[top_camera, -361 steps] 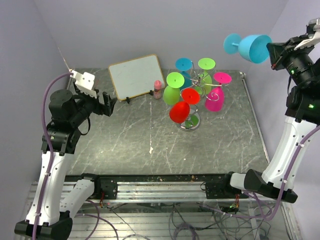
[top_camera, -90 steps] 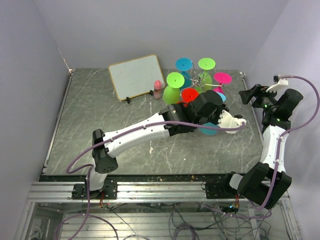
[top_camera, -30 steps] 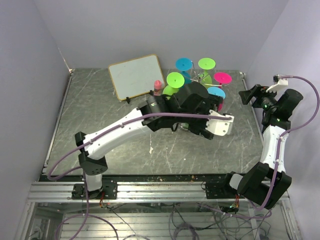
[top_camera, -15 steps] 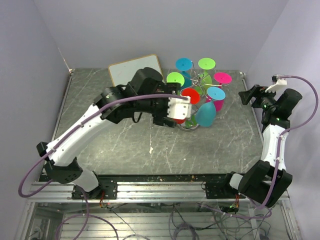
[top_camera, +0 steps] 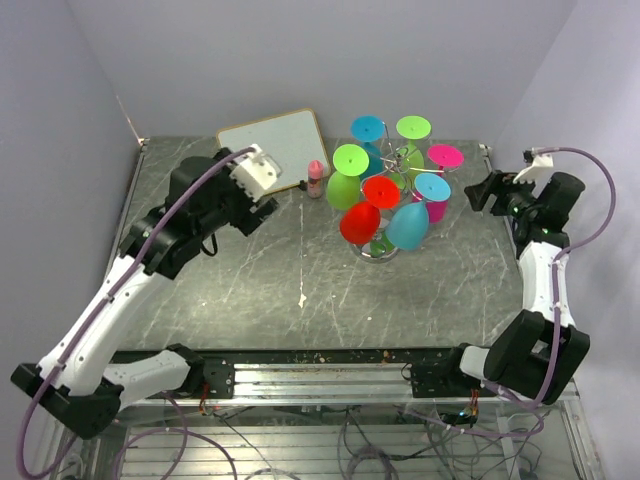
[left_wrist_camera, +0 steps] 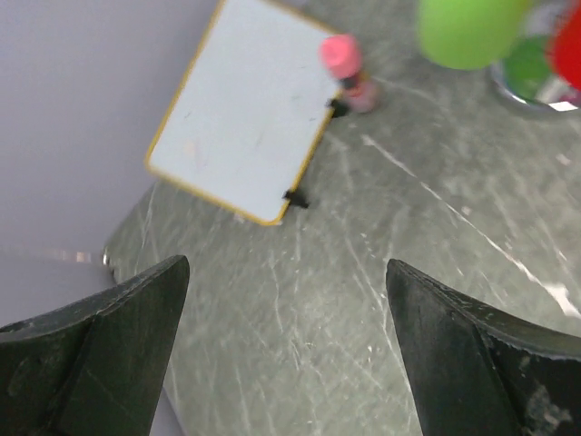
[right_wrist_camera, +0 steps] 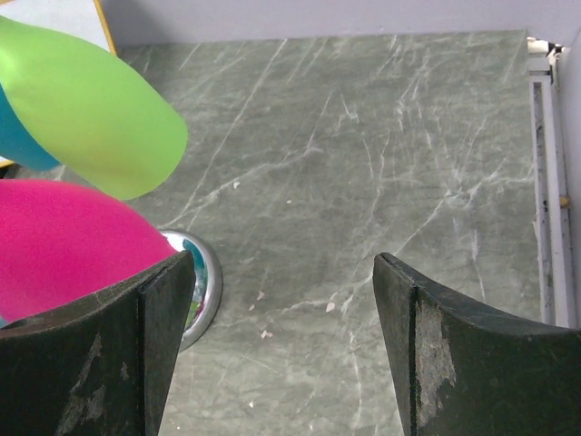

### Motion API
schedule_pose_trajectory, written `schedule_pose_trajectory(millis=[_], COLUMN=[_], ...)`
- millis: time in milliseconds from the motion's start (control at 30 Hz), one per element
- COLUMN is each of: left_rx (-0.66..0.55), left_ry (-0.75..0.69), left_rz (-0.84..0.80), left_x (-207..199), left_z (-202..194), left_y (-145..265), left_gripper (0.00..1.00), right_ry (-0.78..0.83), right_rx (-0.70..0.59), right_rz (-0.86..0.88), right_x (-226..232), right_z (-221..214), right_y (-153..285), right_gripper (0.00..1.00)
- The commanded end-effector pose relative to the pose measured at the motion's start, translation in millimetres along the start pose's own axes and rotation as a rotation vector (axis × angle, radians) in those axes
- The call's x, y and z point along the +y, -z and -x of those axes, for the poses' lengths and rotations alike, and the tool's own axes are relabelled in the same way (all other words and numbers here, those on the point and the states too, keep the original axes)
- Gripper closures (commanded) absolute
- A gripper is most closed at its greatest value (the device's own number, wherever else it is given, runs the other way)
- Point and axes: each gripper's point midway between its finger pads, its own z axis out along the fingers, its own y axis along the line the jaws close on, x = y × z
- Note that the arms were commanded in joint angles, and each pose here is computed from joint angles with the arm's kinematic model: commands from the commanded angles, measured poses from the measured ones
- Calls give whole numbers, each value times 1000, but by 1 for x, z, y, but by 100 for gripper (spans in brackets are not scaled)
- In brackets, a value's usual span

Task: Place the wine glass upside down on the wine glass rack

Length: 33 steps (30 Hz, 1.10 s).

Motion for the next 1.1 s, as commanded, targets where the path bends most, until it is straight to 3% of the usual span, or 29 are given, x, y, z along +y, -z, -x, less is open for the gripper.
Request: schedule_pose_trajectory(millis=[0, 200, 467, 700, 867, 1067], left_rx=[-39, -98, -146, -162, -166, -175], left_ry=[287, 470, 575, 633, 554, 592], left_rz=[354, 523, 626, 778, 706, 730], left_x=[56, 73, 80, 101, 98, 100], left_z=[-27, -75, -115, -116, -101, -102], left_y=[15, 38, 46, 69, 73, 87], left_gripper=[0, 0, 0, 0, 0, 0], right_ry=[43, 101, 280, 355, 372, 321], right_rx=[35, 45, 99, 107, 78, -2], right_rz=[-17, -87, -266, -409, -485, -564], right_x=[2, -5, -20, -33, -32, -29], right_z=[-7, 4, 12, 28, 35, 21], right_y=[-11, -16, -24, -9, 21, 50], right_gripper=[21, 21, 19, 11, 3, 0])
